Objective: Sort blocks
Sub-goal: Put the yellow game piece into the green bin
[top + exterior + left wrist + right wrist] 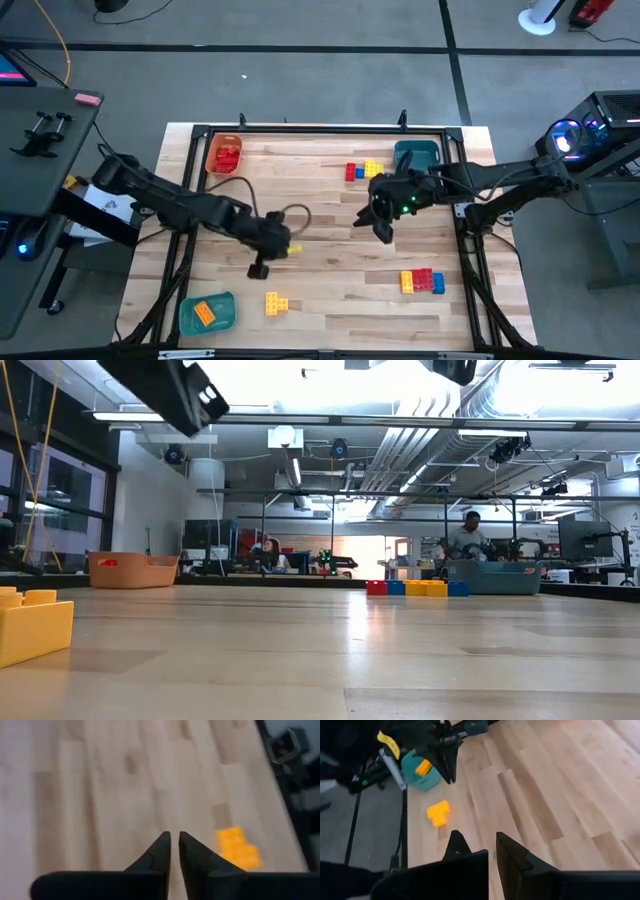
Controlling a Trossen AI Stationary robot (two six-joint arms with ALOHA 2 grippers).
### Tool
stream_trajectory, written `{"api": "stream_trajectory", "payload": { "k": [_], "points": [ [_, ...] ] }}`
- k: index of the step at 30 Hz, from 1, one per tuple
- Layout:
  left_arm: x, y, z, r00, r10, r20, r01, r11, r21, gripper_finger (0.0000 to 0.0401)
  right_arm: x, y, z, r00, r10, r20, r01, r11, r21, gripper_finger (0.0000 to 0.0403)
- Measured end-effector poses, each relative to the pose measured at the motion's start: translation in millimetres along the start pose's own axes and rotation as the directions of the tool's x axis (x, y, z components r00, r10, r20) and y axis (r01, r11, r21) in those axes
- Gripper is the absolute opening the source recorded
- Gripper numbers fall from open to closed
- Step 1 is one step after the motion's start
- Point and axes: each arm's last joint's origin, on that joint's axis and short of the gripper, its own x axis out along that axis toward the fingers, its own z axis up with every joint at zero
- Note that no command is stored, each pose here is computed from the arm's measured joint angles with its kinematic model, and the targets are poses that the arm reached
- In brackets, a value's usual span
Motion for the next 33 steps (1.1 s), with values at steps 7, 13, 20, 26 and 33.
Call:
{"api": "stream_trajectory", "payload": {
  "k": [7, 13, 20, 26, 33],
  "points": [
    [7, -60, 22, 0.995, -0.098, -0.033, 0.095, 0.992, -0.088, 0.0136, -3, 24, -21, 0.995, 0.049, -0.093, -0.063, 0.985, -0.16, 0.0],
    [50, -99, 22, 0.989, -0.101, -0.11, 0.071, 0.967, -0.245, 0.0236, -6, 37, -36, 0.989, 0.046, -0.14, -0.085, 0.953, -0.289, 0.0],
    [105, -104, 9, 0.966, -0.022, -0.258, -0.03, 0.98, -0.195, 0.0289, -7, 41, -39, 0.987, 0.051, -0.151, -0.096, 0.946, -0.309, 0.0],
    [114, -92, 3, 0.942, 0.051, -0.332, -0.123, 0.972, -0.198, 0.0291, -7, 40, -39, 0.989, 0.034, -0.142, -0.077, 0.947, -0.312, 0.0],
    [113, -97, 1, 0.945, 0.084, -0.315, -0.141, 0.976, -0.163, 0.0291, -7, 40, -39, 0.99, 0.03, -0.138, -0.072, 0.948, -0.311, 0.0]
  ]
}}
